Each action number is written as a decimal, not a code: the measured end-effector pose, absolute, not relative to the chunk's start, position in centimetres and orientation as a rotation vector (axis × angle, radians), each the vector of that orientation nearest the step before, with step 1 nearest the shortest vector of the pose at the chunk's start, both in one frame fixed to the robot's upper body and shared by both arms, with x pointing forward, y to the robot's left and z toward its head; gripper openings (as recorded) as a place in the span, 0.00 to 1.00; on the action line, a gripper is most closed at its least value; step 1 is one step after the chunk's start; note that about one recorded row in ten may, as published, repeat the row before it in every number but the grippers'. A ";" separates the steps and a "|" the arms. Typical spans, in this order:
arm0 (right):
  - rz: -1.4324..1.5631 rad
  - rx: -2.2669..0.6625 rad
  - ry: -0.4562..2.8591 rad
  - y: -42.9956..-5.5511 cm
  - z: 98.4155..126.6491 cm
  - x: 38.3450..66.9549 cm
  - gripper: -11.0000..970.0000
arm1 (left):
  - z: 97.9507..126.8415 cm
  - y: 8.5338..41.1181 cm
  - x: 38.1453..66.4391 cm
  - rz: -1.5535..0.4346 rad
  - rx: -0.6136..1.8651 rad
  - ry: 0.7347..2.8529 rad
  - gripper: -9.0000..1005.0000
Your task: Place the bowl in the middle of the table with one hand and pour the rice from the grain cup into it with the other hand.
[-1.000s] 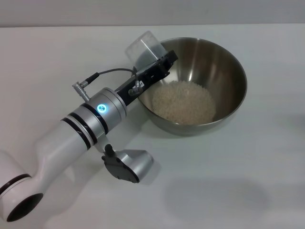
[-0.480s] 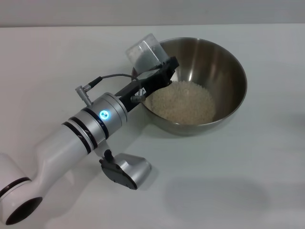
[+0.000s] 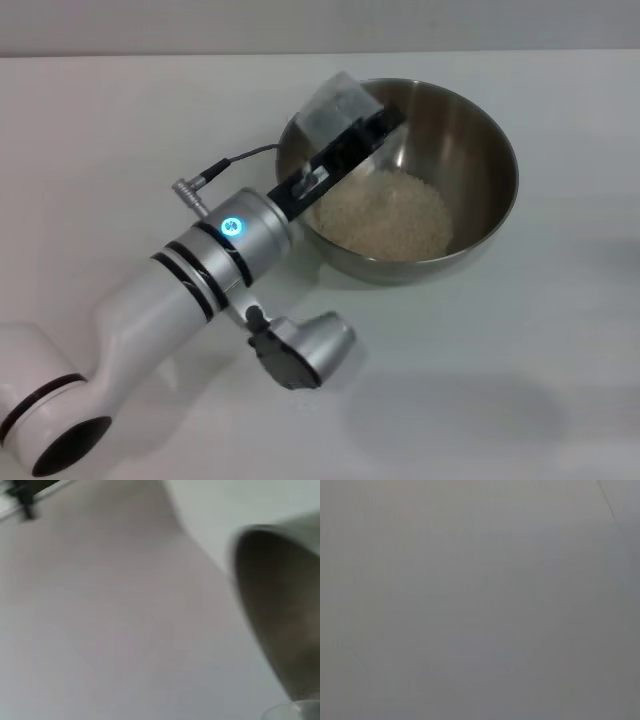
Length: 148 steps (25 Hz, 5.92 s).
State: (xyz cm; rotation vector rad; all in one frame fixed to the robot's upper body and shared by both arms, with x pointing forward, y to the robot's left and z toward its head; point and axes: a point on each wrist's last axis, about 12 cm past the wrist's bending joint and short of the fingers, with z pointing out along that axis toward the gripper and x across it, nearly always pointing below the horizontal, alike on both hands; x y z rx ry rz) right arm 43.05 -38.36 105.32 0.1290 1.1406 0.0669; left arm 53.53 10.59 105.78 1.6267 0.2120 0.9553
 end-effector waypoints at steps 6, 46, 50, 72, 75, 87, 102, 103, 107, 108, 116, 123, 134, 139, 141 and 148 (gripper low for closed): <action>0.067 0.129 1.139 -38.3 105.3 43.0 0.63 | 107.2 9.4 52.7 0.627 1.416 0.483 0.05; 0.074 0.123 1.149 -38.1 105.3 43.8 0.63 | 105.4 23.2 54.5 0.020 0.363 1.381 0.07; 0.075 0.122 1.154 -38.0 105.3 44.1 0.63 | 103.4 24.4 52.3 0.054 0.398 1.433 0.07; 0.087 0.113 1.160 -37.7 105.3 44.5 0.63 | 101.0 21.8 52.0 -0.108 0.607 1.542 0.08; 0.085 0.113 1.161 -37.7 105.3 44.3 0.63 | 100.9 21.7 52.1 -0.107 0.608 1.556 0.08; 0.086 0.114 1.162 -37.8 105.2 44.2 0.63 | 99.9 22.7 50.5 -0.093 0.605 1.589 0.51; 0.086 0.114 1.161 -37.8 105.2 44.2 0.63 | 98.9 25.9 46.1 -0.034 0.548 1.554 0.80; 0.086 0.114 1.161 -37.8 105.2 44.2 0.64 | 99.3 26.5 45.5 -0.015 0.511 1.516 0.80; 0.088 0.114 1.168 -37.7 105.1 44.3 0.64 | 99.6 26.9 45.4 0.000 0.480 1.490 0.80; 0.089 0.113 1.171 -37.6 105.1 44.3 0.65 | 99.6 26.9 45.4 0.000 0.480 1.490 0.80; 0.077 0.081 1.189 -37.2 104.9 44.5 0.66 | 100.5 27.2 45.9 0.012 0.415 1.441 0.80; -0.003 0.019 1.263 -36.3 103.9 45.4 0.68 | 100.9 27.6 46.5 0.034 0.381 1.428 0.80; -0.011 0.043 1.306 -36.4 103.2 45.1 0.70 | 101.5 27.7 47.3 0.046 0.348 1.404 0.80; 0.005 0.007 1.366 -36.1 102.7 45.7 0.71 | 101.7 27.8 47.4 0.030 0.302 1.400 0.80; 0.012 -0.010 1.392 -36.0 102.4 45.9 0.71 | 101.7 27.9 47.4 0.027 0.287 1.401 0.80; 0.014 -0.037 1.419 -35.9 102.3 46.3 0.80 | 101.8 27.8 47.4 0.023 0.282 1.390 0.80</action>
